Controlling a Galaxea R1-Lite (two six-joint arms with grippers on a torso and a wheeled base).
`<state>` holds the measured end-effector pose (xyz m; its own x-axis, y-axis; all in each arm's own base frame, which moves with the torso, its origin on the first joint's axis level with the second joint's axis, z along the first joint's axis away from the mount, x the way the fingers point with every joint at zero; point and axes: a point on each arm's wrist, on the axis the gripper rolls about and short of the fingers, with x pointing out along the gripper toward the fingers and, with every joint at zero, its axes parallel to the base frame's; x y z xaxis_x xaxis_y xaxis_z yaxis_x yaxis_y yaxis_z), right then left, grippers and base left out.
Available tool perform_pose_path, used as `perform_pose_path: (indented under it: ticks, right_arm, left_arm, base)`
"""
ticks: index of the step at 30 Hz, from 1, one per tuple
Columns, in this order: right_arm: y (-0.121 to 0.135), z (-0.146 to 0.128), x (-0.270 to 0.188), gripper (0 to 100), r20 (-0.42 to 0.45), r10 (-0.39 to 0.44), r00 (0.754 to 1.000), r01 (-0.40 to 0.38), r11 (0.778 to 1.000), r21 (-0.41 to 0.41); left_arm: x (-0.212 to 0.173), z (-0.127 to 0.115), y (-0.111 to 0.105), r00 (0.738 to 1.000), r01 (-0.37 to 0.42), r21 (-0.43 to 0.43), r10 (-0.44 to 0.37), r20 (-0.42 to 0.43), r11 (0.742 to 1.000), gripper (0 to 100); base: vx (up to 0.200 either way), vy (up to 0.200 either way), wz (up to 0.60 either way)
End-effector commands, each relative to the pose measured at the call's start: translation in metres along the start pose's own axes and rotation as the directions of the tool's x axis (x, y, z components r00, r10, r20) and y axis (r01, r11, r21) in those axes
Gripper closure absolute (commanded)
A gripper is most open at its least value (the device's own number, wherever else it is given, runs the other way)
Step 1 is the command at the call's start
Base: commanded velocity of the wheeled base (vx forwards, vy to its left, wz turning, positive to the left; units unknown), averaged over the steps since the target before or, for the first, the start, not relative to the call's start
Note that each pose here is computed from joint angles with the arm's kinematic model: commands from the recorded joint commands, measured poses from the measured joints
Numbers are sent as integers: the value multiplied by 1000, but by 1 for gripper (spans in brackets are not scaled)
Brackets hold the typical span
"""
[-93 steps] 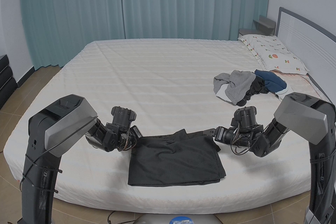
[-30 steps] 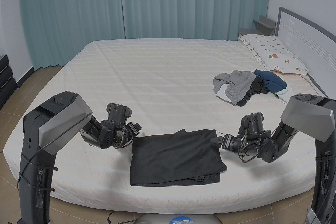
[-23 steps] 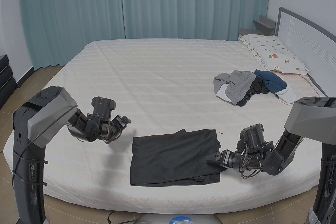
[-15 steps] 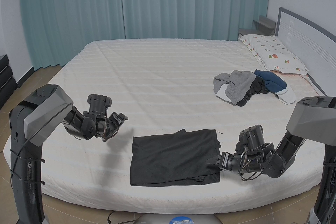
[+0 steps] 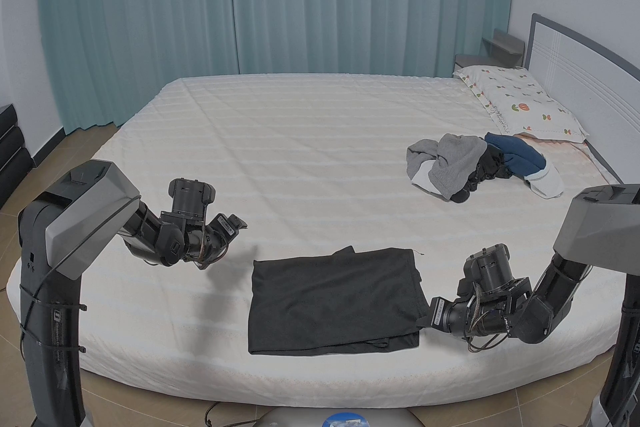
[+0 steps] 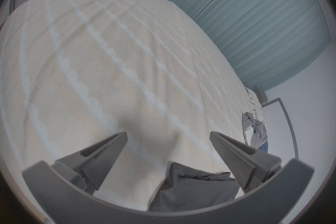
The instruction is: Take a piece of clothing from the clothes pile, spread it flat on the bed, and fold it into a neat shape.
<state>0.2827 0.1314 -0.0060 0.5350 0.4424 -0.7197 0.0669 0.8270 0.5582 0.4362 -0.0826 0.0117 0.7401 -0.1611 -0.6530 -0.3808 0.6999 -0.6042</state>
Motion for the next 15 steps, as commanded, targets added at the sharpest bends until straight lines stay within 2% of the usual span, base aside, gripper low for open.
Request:
perform_pose_path:
  ticks: [1,14,15]
  right_arm:
    - [-1,0,-6,100,8,3,1000,-3,1000,3]
    - [-8,-9,-6,100,-30,-21,999,21,1000,-10]
    - [-8,-9,-6,0,-29,-20,999,20,1000,-10]
  left_arm:
    - [0,-2,0,1000,-1,3,1,-4,1000,0]
    - [1,-5,-1,1000,-2,6,2,-10,1000,0]
    - [1,-5,0,1000,-3,6,3,-11,1000,0]
  base:
    - [0,0,0]
    - [0,0,0]
    - [0,0,0]
